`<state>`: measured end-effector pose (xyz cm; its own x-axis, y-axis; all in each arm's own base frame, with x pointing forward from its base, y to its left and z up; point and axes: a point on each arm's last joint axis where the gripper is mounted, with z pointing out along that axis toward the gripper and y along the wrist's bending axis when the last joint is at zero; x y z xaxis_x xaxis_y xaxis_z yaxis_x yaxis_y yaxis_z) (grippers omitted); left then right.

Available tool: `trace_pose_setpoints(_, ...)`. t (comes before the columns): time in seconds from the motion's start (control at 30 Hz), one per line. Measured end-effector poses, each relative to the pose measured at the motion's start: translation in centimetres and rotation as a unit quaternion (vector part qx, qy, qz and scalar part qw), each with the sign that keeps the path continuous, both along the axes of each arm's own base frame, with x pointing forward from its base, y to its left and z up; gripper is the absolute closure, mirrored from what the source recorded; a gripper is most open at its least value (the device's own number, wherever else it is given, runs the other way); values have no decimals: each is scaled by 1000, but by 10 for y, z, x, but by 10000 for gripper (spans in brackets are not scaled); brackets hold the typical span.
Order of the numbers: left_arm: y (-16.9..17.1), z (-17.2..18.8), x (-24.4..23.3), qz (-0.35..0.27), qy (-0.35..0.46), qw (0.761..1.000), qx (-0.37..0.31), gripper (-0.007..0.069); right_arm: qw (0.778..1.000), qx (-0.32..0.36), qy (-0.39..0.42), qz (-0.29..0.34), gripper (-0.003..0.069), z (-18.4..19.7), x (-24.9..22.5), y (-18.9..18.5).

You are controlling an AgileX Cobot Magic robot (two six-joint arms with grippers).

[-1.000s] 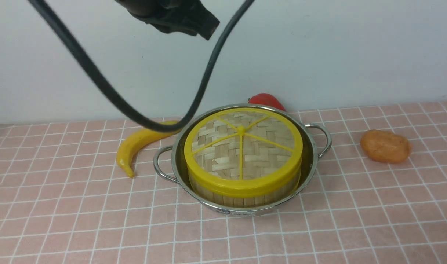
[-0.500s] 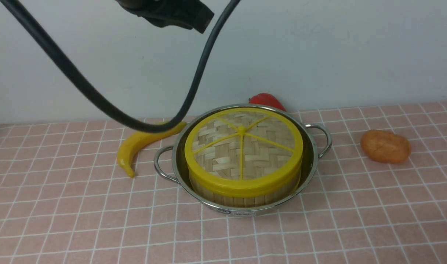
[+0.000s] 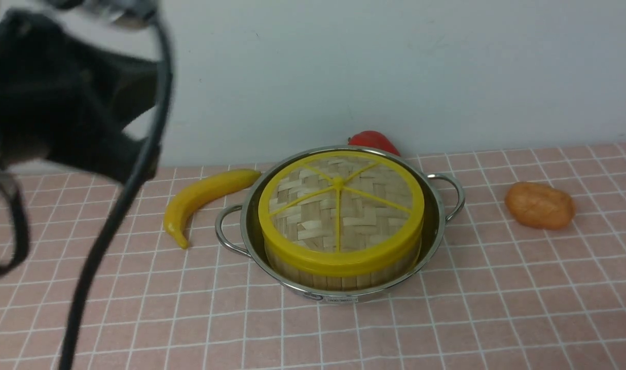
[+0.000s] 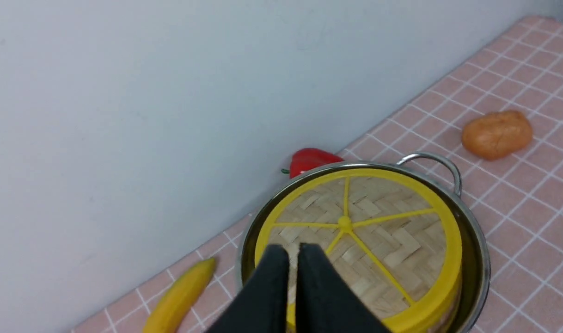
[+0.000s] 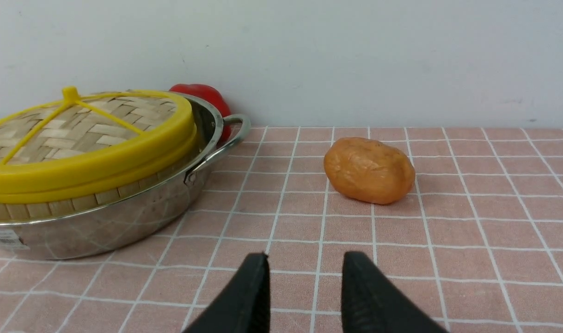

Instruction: Place the steamer in the pot on the pink tablecloth, and put the lid on the steamer.

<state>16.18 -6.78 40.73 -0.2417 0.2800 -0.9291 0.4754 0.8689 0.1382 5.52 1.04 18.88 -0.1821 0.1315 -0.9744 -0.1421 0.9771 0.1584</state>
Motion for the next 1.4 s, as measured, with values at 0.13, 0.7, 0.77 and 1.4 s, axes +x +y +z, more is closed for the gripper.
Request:
trace_pose_setpoints(0.13, 28, -32, -33, 72, 3, 995, -67, 591, 1000, 0, 0, 0, 419, 0, 0, 0)
trace_pose_setpoints(0.7, 61, -181, -105, 198, -32, 980, -19, 550, 1000, 0, 0, 0, 419, 0, 0, 0)
trace_pose_setpoints(0.77, 62, -195, -108, 201, -46, 978, -17, 550, 1000, 0, 0, 0, 419, 0, 0, 0)
trace_pose_setpoints(1.4, 66, -227, -108, 209, -53, 976, 27, 529, 1000, 0, 1, 0, 419, 0, 0, 0)
